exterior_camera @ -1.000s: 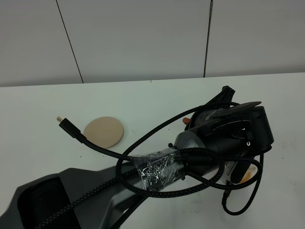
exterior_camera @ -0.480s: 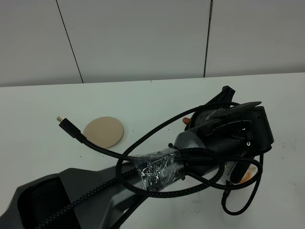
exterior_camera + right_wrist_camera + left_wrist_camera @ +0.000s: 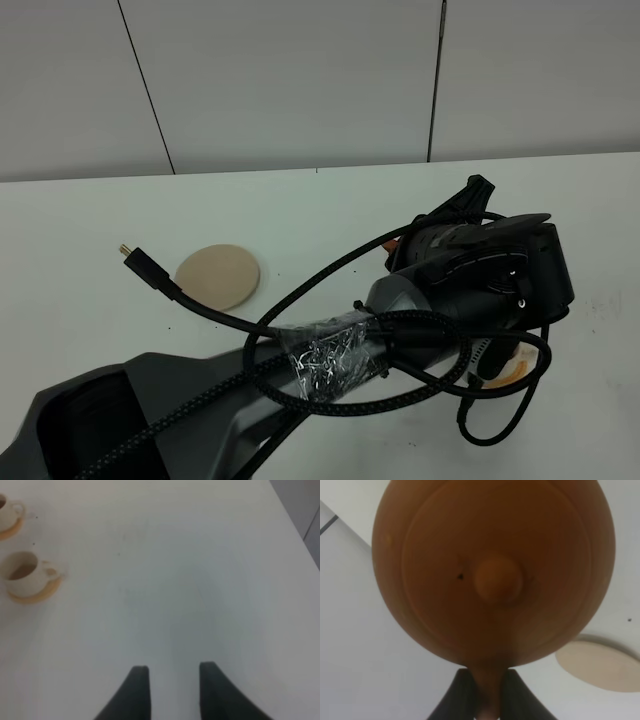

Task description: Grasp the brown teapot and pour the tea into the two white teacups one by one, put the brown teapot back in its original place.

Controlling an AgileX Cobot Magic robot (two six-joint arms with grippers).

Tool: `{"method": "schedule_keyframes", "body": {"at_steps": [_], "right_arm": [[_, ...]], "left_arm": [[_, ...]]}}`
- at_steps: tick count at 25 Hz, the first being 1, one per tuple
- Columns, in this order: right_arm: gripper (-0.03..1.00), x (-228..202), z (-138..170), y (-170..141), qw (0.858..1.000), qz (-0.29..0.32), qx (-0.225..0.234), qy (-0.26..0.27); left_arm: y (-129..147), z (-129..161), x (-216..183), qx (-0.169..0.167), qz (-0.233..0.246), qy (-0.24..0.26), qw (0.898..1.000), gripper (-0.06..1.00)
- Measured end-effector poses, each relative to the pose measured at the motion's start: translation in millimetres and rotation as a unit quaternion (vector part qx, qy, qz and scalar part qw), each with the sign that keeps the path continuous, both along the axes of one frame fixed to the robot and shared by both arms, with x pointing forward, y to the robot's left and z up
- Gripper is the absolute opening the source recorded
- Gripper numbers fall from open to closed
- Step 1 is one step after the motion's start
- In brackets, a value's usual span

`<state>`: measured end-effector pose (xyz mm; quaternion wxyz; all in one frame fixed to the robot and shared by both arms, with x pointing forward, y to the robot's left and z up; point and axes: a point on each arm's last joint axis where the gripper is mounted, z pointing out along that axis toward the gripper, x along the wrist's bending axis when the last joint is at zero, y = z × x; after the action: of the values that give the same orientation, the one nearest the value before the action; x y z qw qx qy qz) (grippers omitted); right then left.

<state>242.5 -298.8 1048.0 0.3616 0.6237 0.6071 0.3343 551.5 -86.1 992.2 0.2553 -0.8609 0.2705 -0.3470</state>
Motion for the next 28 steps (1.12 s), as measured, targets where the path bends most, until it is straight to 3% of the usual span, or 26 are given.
{"method": "schedule_keyframes", "body": {"at_steps": [28], "right_arm": [[0.24, 0.0, 0.0, 0.0, 1.000, 0.000, 0.000, 0.000]], "left_arm": [[-2.5, 0.4, -2.6, 0.001, -0.005, -0.003, 1.000, 0.17]]}}
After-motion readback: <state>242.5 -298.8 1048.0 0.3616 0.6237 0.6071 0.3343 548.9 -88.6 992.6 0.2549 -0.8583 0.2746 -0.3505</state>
